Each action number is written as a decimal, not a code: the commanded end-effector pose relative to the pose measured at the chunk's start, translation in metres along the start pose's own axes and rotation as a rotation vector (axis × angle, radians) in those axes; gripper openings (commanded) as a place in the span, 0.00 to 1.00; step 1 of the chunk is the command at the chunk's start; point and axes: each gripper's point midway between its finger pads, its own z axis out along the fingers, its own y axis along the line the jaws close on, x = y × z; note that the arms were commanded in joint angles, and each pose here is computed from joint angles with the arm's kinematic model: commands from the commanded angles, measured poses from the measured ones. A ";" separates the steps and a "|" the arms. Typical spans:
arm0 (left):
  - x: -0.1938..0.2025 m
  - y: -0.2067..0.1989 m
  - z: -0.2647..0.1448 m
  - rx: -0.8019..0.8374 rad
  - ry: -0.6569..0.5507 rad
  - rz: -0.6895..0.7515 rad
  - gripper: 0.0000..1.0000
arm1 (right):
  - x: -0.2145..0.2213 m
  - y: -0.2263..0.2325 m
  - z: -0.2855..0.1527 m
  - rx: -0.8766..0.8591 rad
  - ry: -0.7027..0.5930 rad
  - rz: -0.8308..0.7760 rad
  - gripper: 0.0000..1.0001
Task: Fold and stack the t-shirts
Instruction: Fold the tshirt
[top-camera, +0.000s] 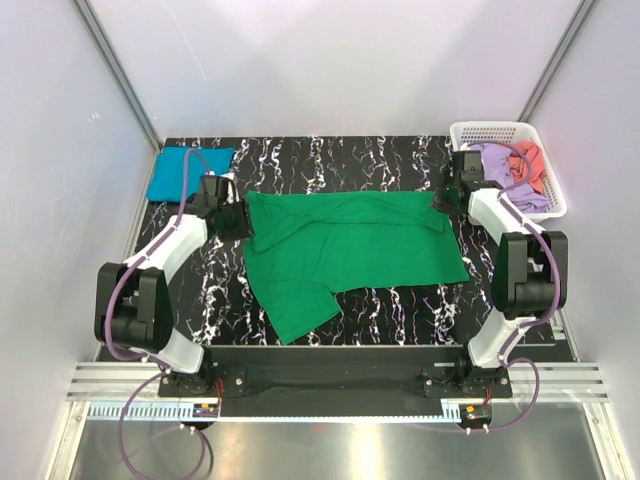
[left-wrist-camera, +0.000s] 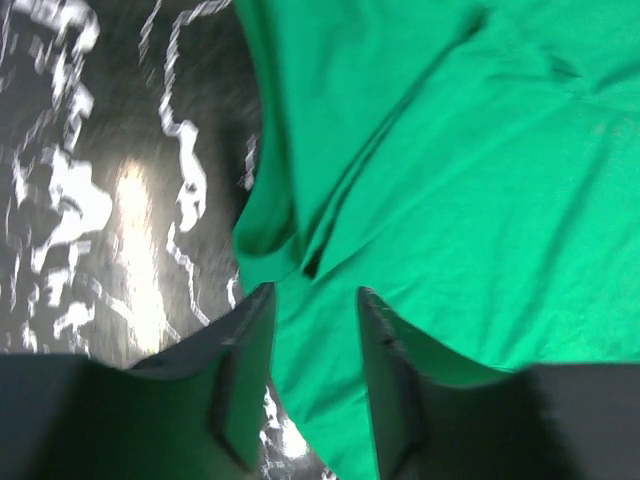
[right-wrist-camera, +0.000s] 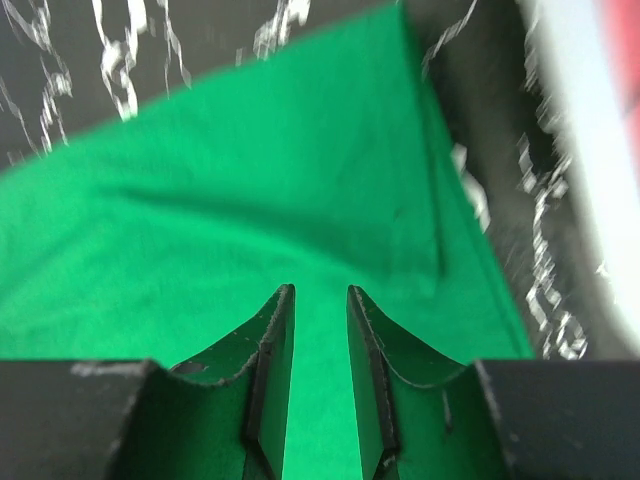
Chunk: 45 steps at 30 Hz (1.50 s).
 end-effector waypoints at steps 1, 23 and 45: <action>0.010 0.017 -0.009 -0.124 0.004 -0.138 0.49 | 0.011 0.006 -0.016 0.020 0.030 -0.022 0.34; 0.063 0.043 0.027 -0.231 0.216 -0.232 0.00 | 0.104 -0.061 -0.080 0.314 0.236 0.153 0.35; -0.026 0.094 -0.010 -0.422 0.094 -0.191 0.38 | 0.099 -0.037 -0.077 0.198 0.170 0.304 0.35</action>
